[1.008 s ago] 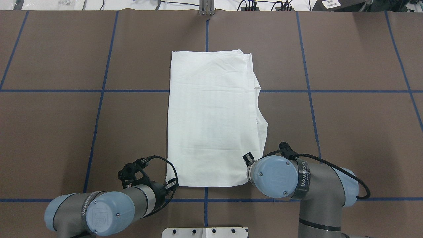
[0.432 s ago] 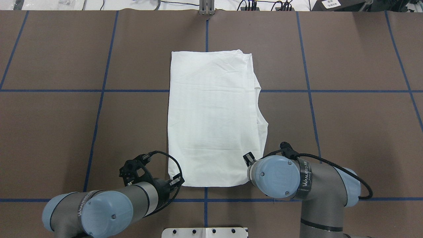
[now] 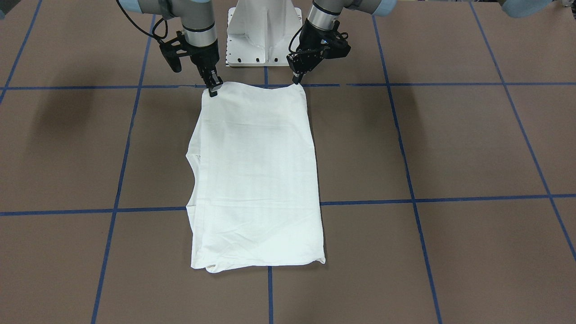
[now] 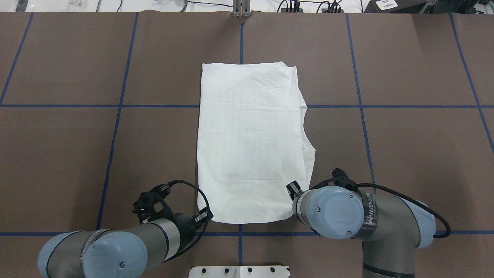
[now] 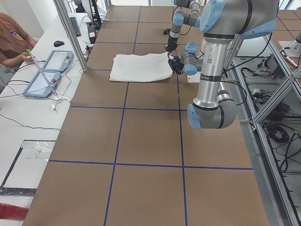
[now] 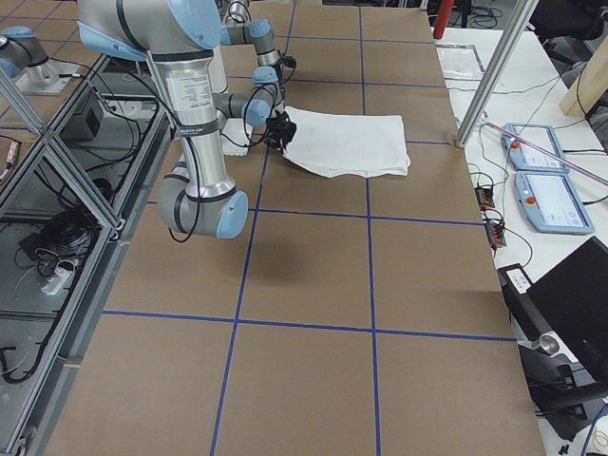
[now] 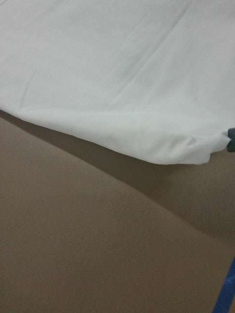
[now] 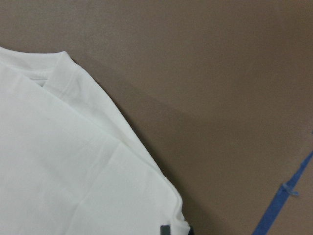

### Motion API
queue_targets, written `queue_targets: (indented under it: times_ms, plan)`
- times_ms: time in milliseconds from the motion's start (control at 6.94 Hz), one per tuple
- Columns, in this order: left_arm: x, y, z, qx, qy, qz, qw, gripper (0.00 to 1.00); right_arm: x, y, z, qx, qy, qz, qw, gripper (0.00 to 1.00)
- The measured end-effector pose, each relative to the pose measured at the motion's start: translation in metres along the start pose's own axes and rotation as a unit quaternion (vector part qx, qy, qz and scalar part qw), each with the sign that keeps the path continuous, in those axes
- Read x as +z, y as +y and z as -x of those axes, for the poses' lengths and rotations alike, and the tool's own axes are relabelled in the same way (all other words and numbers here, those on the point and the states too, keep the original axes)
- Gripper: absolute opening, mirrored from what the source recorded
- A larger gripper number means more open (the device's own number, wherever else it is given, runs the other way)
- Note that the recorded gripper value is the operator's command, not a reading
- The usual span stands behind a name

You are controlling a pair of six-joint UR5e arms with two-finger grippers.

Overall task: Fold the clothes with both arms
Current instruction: 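Grasp the near edge with both grippers and fold it toward the collar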

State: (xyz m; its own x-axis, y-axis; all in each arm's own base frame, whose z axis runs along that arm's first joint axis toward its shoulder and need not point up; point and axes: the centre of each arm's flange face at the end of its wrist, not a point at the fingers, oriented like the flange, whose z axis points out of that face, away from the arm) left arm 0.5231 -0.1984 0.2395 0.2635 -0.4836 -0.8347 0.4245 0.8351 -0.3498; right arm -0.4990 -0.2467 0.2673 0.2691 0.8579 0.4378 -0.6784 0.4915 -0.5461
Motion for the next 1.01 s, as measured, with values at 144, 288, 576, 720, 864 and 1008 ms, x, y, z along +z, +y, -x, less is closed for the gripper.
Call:
queue_targets:
  times_ms: [144, 288, 576, 720, 864, 1008]
  plan:
    - [-0.025, 0.017, -0.001, -0.010, -0.008, 0.013, 0.9998, 0.00, -0.024, 0.002, -0.013, -0.006, 0.001, 0.011, 0.9999, 0.00]
    - [-0.056, 0.032, -0.003, -0.026, -0.016, 0.029, 0.9991, 0.00, -0.052, 0.005, -0.025, -0.012, 0.004, 0.021, 0.9997, 0.00]
    - [-0.114, 0.042, -0.017, -0.057, -0.013, 0.052, 0.9970, 0.00, -0.108, -0.002, -0.038, -0.015, 0.001, 0.035, 0.9993, 0.00]
    - [-0.133, 0.032, -0.033, -0.060, 0.002, 0.052, 0.9969, 0.00, -0.127, -0.013, -0.030, -0.006, -0.008, 0.038, 0.9992, 0.00]
    - [-0.141, 0.013, -0.051, -0.044, 0.018, 0.040, 0.9981, 0.00, -0.139, -0.028, -0.014, 0.000, -0.017, 0.039, 0.9991, 0.00]
    - [-0.140, -0.015, -0.074, -0.014, 0.031, 0.018, 0.9993, 0.00, -0.140, -0.041, 0.011, -0.008, -0.026, 0.031, 0.9991, 0.00]
